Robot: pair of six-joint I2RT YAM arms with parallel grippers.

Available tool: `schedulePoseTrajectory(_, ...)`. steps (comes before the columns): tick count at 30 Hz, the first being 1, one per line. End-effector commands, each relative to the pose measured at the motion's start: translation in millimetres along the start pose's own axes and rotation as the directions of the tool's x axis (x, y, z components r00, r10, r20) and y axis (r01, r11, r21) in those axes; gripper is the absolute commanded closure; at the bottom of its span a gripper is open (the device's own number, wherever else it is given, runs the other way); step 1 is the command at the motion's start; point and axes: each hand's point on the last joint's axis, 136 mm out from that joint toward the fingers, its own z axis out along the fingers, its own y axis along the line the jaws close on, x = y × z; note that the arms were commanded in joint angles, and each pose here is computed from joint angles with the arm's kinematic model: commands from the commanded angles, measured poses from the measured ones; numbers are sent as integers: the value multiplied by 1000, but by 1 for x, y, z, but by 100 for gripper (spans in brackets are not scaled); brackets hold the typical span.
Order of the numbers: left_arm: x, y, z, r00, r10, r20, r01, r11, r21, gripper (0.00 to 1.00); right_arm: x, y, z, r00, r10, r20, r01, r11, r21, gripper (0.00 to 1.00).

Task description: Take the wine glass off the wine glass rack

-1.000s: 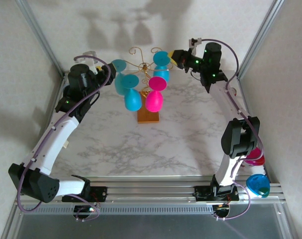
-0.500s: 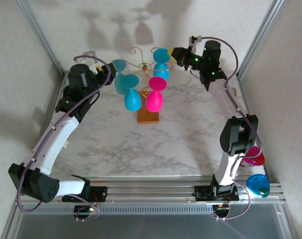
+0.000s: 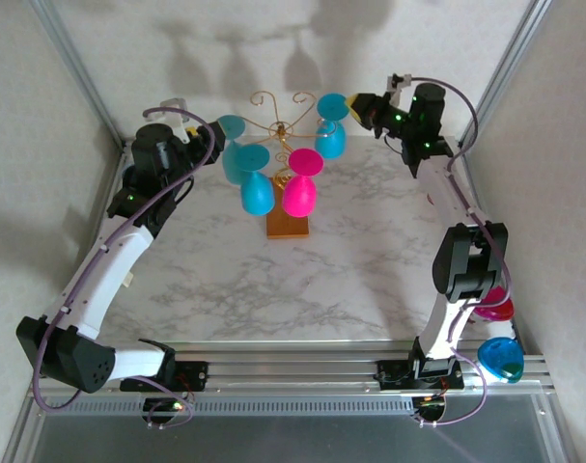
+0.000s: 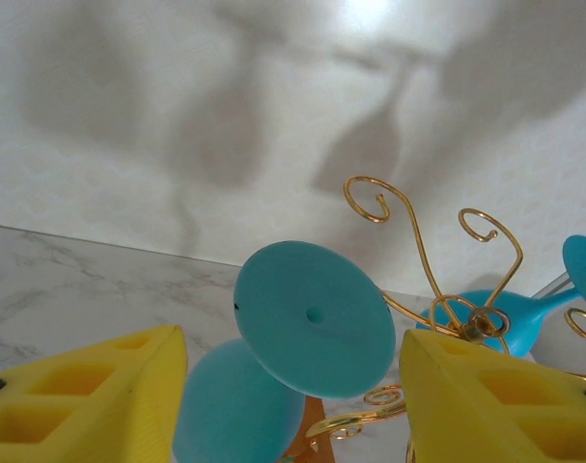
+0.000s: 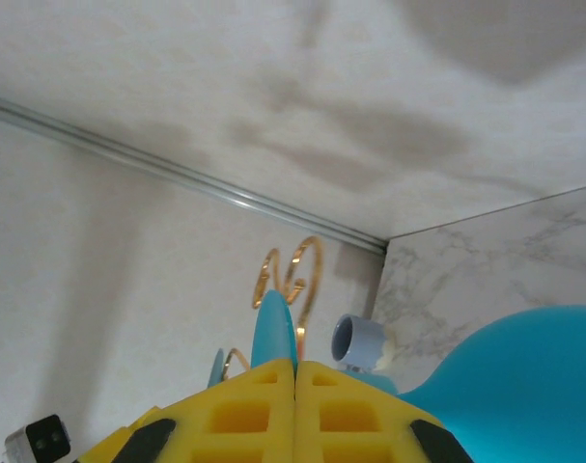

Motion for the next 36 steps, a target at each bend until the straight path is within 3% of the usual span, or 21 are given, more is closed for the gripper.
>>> schedulePoseTrajectory(1, -5, -10, -4, 1000, -9, 11, 9, 999, 31, 41, -13, 20, -24, 997, -39, 64, 41, 999, -20, 100)
schedulePoseTrajectory(8, -4, -13, -13, 1000, -13, -4, 13, 999, 40, 41, -10, 11, -58, 995, -44, 88, 41, 999, 30, 100)
schedulePoseTrajectory(23, 14, -5, -66, 997, -26, -77, 28, 999, 21, 41, 48, 17, -98, 992, -125, -4, 124, 982, 141, 100)
schedulePoseTrajectory(36, 69, -3, -98, 965, -61, -254, 77, 995, 56, 43, 123, -2, -141, 986, -142, -92, 159, 962, 222, 100)
